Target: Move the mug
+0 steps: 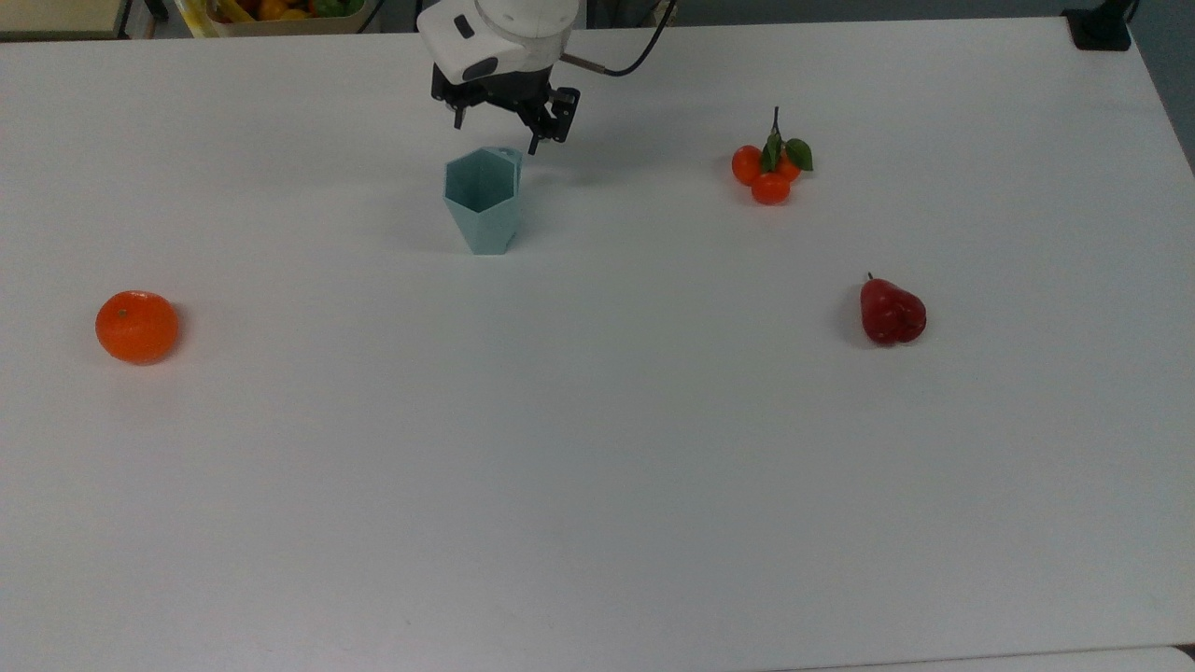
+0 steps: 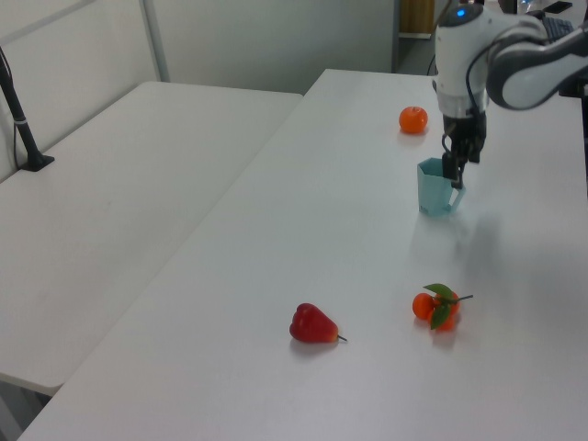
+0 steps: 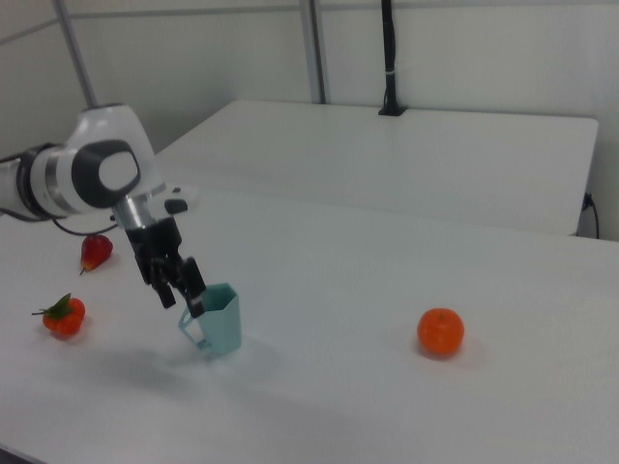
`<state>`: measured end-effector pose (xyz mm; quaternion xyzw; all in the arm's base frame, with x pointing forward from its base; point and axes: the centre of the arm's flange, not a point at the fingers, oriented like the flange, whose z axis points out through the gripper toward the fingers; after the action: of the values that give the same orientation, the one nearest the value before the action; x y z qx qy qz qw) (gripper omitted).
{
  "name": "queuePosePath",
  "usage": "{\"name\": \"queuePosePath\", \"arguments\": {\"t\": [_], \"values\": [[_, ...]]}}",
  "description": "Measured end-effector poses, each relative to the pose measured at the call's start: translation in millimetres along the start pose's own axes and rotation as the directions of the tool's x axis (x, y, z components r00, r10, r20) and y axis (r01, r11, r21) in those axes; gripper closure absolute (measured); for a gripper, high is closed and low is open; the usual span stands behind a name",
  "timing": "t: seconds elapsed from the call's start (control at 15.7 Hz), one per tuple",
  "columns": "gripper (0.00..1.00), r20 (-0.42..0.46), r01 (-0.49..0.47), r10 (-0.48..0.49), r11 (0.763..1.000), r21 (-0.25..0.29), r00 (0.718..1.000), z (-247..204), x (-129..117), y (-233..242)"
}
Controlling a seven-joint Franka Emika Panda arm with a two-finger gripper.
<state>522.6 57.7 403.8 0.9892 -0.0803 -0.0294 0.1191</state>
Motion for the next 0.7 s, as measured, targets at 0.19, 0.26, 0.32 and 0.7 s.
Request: {"name": "queuePosePath", "arguments": {"t": [0.19, 0.26, 0.32, 0.7], "values": [[0.01, -0.026, 0.040, -0.040, 0.999, 0.006, 0.999, -49, 13, 9], [0.00, -0.037, 0.048, -0.047, 0.999, 0.026, 0.998, -70, 17, 12], [0.00, -0.047, 0.055, -0.052, 0.997, 0.061, 0.998, -91, 21, 15], [0.00, -0.097, 0.154, -0.138, 0.971, 0.182, 0.986, -175, 26, 41]]}}
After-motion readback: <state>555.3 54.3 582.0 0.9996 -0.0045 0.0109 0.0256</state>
